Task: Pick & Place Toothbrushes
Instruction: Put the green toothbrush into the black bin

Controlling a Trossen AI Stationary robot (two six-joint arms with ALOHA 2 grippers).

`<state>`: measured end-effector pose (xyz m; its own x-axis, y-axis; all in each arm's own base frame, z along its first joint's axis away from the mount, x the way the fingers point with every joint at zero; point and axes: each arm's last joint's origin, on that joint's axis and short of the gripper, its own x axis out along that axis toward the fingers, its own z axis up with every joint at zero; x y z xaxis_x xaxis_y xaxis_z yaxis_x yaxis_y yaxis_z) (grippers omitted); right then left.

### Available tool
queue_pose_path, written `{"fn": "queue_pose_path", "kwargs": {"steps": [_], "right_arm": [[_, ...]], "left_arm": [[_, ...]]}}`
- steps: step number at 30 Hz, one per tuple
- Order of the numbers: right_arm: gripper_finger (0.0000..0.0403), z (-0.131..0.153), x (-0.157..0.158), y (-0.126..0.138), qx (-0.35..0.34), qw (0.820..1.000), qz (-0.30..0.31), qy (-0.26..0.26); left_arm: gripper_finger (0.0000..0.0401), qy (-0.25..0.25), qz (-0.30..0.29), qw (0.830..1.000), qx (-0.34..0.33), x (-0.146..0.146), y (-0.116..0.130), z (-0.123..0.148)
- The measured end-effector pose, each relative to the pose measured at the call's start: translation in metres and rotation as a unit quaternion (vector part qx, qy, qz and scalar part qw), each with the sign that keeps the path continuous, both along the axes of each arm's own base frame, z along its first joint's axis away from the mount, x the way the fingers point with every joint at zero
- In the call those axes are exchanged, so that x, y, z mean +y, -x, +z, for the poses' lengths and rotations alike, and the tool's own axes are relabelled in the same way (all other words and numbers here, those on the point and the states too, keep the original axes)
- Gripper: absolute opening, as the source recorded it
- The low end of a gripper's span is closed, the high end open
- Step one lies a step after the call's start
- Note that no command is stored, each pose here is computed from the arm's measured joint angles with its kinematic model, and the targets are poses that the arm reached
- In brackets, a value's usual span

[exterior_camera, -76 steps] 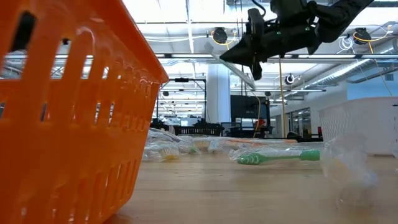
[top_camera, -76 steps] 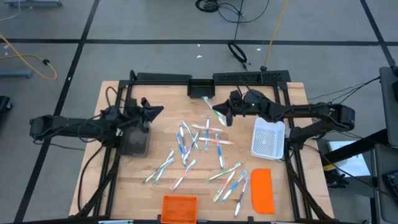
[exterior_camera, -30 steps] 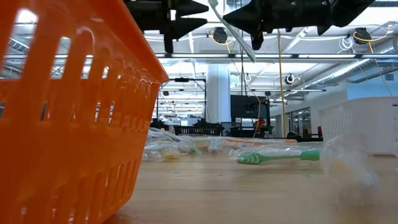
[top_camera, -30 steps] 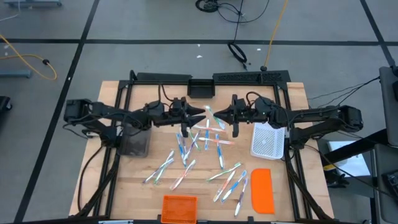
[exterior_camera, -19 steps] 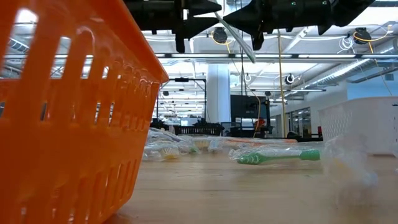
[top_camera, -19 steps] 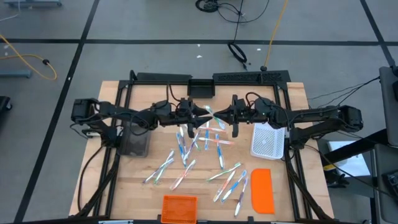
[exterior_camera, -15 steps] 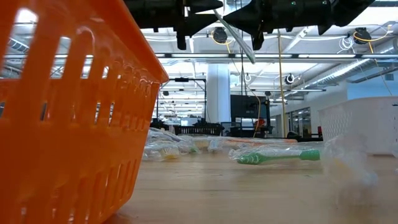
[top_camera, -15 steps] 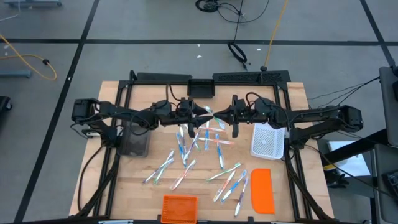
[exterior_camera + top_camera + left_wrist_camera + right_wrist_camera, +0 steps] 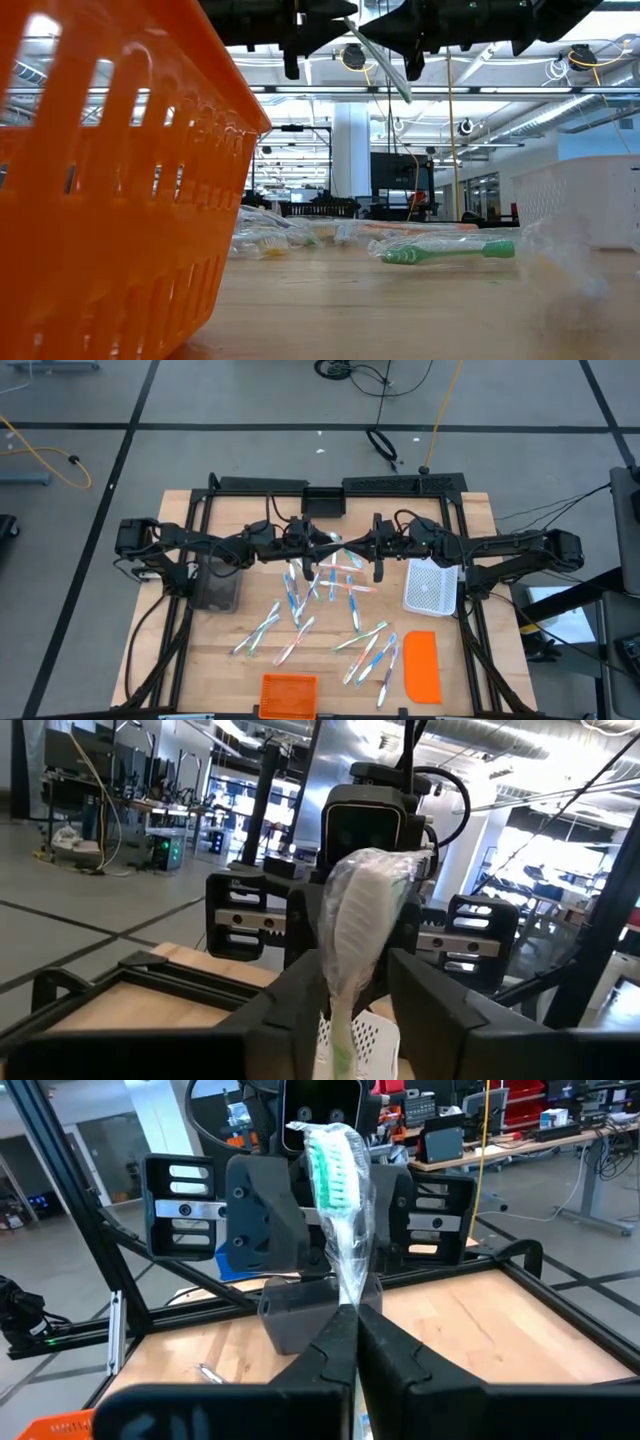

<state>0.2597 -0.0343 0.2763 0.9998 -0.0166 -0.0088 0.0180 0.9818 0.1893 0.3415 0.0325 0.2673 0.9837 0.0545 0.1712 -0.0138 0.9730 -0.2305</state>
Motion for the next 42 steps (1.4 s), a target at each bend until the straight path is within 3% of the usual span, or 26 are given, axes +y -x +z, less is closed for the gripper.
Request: {"fn": "queue_pose_path", "kwargs": {"steps": [8, 38, 42], "right_arm": [[0.0, 0.0, 0.0001, 0.0, 0.0, 1.0, 0.001, 0.0], [0.0, -0.0075, 0.0016, 0.0011, 0.042, 0.999, 0.008, 0.003], [0.0, -0.0063, 0.0034, 0.0036, 0.045, 0.998, 0.033, 0.001]], "left_arm": [[0.0009, -0.007, 0.003, 1.0, 0.0, 0.0001, 0.0, 0.0001], [0.0003, -0.009, -0.025, 0.998, 0.055, -0.0032, 0.0002, -0.0083], [0.0002, -0.013, -0.037, 0.998, 0.058, -0.0062, 0.0, -0.0089]]}}
